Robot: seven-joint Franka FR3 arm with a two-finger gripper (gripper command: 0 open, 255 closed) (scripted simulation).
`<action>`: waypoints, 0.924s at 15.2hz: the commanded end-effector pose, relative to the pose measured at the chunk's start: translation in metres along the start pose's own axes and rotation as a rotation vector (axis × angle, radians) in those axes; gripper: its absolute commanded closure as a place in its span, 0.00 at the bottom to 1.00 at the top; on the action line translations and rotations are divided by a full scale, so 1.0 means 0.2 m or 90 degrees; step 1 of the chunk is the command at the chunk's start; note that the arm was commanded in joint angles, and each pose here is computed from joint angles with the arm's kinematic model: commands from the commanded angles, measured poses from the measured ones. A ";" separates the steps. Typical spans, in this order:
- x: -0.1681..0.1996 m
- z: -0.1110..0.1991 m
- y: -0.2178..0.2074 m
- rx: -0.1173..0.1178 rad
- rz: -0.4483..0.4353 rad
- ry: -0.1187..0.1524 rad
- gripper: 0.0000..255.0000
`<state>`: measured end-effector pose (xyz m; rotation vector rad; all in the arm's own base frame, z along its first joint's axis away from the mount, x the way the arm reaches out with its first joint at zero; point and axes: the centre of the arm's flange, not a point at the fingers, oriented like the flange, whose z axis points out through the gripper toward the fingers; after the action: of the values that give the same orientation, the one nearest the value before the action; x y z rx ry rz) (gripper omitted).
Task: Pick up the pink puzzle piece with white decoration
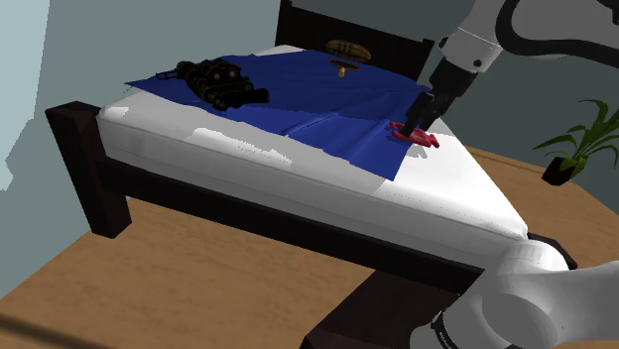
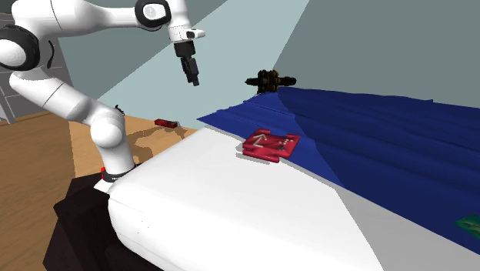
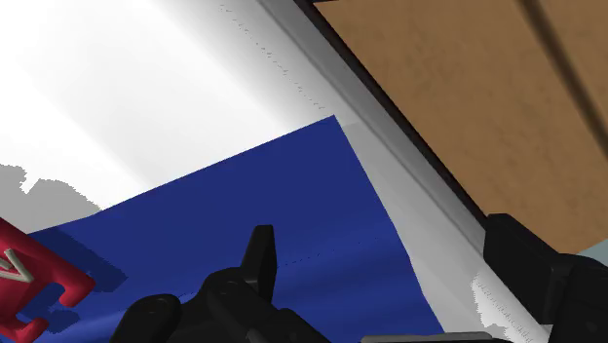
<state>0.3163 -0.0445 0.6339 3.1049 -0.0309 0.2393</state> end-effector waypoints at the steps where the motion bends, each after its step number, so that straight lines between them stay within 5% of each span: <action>1: 0.00 0.00 0.00 0.000 0.000 0.000 0.00; 14: 0.37 0.23 0.77 0.005 -0.092 -0.048 0.00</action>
<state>0.3844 -0.1861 0.6054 3.1069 0.1725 0.1279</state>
